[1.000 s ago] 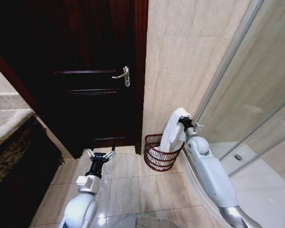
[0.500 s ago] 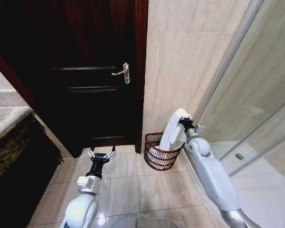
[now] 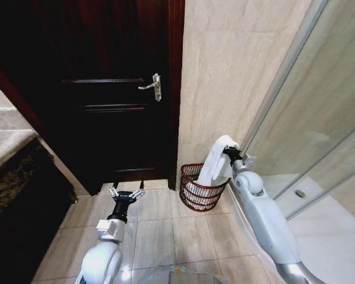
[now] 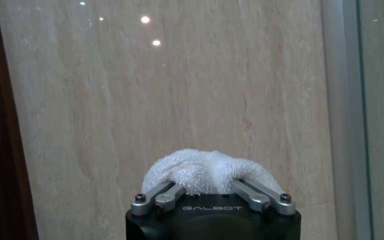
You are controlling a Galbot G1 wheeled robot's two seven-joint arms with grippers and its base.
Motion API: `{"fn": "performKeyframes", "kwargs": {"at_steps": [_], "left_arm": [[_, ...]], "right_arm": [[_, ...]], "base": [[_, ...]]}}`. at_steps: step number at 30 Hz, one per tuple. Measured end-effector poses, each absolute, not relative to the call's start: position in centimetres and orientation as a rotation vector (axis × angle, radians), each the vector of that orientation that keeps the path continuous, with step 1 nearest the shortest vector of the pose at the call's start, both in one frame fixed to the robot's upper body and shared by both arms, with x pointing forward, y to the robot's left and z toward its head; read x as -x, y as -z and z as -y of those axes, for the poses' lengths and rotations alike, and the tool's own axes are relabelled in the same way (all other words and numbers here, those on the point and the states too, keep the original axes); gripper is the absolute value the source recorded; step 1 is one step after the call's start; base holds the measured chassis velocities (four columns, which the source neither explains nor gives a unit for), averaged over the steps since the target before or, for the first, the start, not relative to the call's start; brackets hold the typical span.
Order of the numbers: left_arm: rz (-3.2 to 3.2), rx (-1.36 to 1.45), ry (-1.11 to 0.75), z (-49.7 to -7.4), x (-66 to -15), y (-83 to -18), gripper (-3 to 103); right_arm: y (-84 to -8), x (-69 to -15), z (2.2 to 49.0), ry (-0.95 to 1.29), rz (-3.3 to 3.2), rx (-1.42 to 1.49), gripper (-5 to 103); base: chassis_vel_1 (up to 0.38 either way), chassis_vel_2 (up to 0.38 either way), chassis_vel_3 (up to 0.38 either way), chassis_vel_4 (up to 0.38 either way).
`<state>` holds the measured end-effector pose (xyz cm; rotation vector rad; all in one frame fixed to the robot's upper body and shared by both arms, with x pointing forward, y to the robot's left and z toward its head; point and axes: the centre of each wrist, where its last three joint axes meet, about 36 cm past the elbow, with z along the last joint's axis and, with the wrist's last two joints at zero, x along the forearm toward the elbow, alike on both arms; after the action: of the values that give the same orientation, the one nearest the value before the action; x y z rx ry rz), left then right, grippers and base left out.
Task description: Discard the used towel into the hamper.
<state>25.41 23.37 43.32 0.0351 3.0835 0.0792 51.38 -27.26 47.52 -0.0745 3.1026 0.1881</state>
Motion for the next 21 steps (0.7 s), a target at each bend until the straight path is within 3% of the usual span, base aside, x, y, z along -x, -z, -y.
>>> {"fn": "performKeyframes", "kwargs": {"at_steps": [21], "left_arm": [[-3.088, -0.038, -0.074, -23.26, -25.44, -43.15, 100]], "right_arm": [[-47.97, -51.36, 26.79, -0.187, -3.095, 0.097, 8]], "base": [[0.000, 0.000, 0.000, 0.000]]}}
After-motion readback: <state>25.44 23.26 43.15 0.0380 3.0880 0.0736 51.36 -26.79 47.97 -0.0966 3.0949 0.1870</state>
